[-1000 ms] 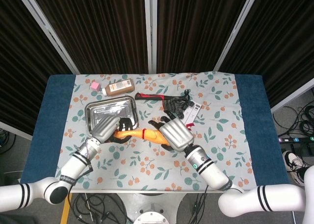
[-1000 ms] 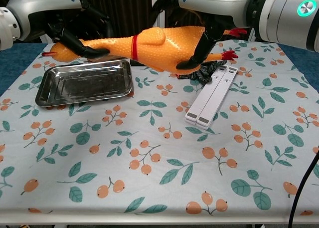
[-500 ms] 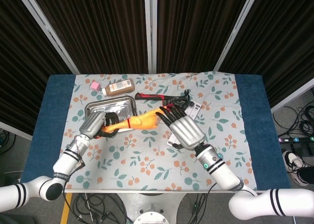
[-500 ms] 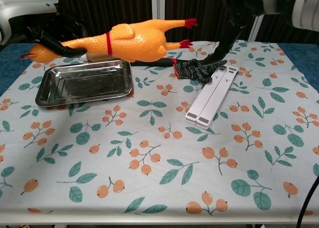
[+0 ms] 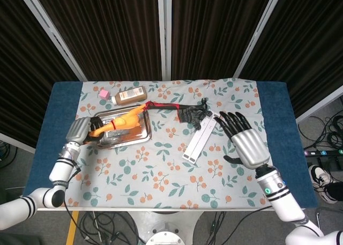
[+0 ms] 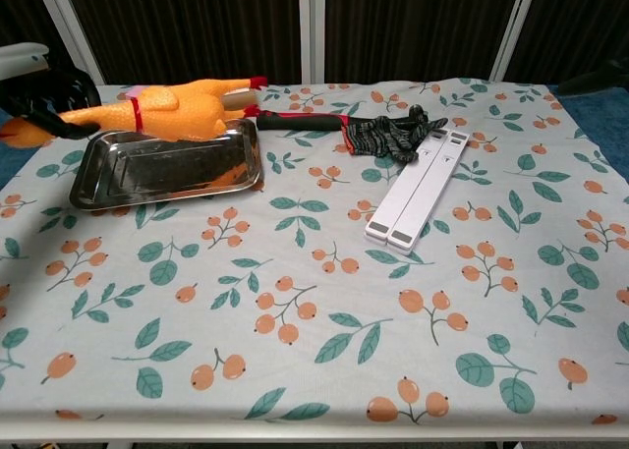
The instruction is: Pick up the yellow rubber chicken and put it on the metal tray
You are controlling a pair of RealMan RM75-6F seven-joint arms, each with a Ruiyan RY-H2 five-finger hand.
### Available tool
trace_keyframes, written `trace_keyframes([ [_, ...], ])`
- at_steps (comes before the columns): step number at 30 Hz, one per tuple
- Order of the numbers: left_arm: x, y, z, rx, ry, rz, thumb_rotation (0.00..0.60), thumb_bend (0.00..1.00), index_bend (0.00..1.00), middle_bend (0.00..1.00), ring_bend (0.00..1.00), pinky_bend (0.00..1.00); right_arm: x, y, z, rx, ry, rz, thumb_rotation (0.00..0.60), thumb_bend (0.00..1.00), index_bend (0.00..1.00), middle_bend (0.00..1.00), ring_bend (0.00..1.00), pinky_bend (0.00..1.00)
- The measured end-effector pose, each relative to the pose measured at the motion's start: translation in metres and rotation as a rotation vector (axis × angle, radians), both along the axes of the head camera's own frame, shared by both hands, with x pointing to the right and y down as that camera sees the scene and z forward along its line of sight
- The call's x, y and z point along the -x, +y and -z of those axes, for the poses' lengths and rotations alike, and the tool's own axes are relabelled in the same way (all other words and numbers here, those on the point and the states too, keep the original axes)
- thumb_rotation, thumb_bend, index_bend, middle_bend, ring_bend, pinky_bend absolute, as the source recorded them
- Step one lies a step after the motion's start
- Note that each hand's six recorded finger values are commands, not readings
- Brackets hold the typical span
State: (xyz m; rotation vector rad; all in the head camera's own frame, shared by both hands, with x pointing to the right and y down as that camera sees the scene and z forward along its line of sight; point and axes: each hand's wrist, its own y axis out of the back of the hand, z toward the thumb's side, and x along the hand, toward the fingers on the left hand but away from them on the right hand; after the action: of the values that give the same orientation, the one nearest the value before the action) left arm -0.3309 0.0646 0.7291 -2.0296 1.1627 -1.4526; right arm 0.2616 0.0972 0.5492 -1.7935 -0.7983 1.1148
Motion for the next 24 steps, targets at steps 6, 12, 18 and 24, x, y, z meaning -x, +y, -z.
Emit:
trace_keyframes([
  [6, 0.007, 0.009, -0.019, 0.003, -0.022, 0.022, 0.6, 0.61, 0.67, 0.67, 0.49, 0.52, -0.053, 0.009, 0.002, -0.005, 0.017, -0.113, 0.6, 0.0, 0.0, 0.0, 0.0, 0.0],
  [12, 0.004, 0.013, -0.024, 0.002, -0.012, 0.038, 0.6, 0.35, 0.42, 0.45, 0.31, 0.44, -0.084, 0.011, 0.007, -0.014, 0.022, -0.192, 0.6, 0.0, 0.0, 0.0, 0.0, 0.0],
  [18, 0.0, 0.016, -0.025, 0.007, -0.018, 0.032, 0.6, 0.21, 0.27, 0.24, 0.17, 0.36, -0.099, 0.013, 0.005, -0.012, 0.031, -0.225, 0.6, 0.0, 0.0, 0.0, 0.0, 0.0],
  [24, -0.004, 0.019, -0.023, 0.014, -0.03, 0.024, 0.6, 0.16, 0.22, 0.16, 0.13, 0.29, -0.104, 0.013, 0.004, -0.012, 0.024, -0.246, 0.6, 0.0, 0.0, 0.0, 0.0, 0.0],
])
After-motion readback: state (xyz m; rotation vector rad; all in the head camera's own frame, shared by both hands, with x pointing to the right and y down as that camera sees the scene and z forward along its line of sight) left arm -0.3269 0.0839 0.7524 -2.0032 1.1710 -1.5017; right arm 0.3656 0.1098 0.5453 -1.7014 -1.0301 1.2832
